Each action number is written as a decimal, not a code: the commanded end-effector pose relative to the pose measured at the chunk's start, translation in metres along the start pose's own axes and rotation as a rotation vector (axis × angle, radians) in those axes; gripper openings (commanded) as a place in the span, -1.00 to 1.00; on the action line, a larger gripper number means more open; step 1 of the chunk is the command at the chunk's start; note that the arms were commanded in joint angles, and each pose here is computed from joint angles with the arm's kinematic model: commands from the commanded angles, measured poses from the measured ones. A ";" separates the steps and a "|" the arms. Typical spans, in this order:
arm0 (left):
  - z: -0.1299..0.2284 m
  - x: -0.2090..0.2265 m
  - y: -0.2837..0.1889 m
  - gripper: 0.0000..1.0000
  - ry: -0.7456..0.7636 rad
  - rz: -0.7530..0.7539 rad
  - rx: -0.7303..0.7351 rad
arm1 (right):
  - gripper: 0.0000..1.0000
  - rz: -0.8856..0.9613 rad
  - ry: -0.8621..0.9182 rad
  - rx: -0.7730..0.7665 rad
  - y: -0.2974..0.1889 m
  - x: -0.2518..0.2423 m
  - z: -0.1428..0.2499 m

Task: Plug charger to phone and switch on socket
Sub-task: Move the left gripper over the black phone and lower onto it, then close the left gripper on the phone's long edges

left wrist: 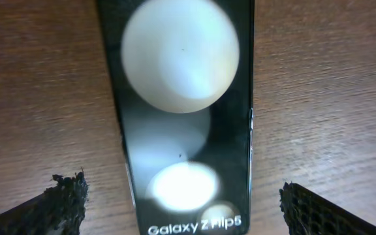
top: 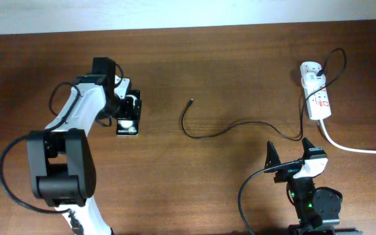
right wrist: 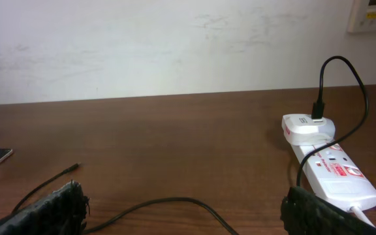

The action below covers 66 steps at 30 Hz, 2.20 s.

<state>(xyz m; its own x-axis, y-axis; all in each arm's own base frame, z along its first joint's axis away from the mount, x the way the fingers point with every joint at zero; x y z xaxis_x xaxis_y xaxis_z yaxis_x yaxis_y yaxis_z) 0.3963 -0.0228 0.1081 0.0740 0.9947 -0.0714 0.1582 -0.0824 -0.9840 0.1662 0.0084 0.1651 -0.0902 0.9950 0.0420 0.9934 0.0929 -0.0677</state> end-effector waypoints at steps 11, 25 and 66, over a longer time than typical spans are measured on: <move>-0.011 -0.004 0.020 0.98 -0.137 -0.167 -0.036 | 0.97 -0.001 0.007 0.002 0.000 0.000 0.002; -0.011 -0.019 0.021 0.99 -0.162 -0.079 -0.032 | 0.97 -0.001 0.007 0.002 0.000 0.000 0.002; -0.012 -0.011 0.045 0.55 -0.142 -0.141 -0.004 | 0.97 -0.001 0.007 0.002 0.000 0.000 0.002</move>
<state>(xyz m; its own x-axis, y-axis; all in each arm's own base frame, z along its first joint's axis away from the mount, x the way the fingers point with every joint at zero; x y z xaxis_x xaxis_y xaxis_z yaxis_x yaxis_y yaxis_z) 0.4129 -0.0429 0.0796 -0.0863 0.9963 0.0014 0.1851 0.0174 -0.9826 0.1662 0.0084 0.1651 -0.0902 0.9950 0.0424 0.9934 0.0929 -0.0677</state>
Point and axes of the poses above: each gripper's point midway between its finger pads, its own y axis out along the fingers, its own x axis along the line the jaws close on, z = x × y, the point moved 8 cm from there along -y, back along the fingers, and after that the axes turned 4 degrees about -y, right-handed, at the moved point
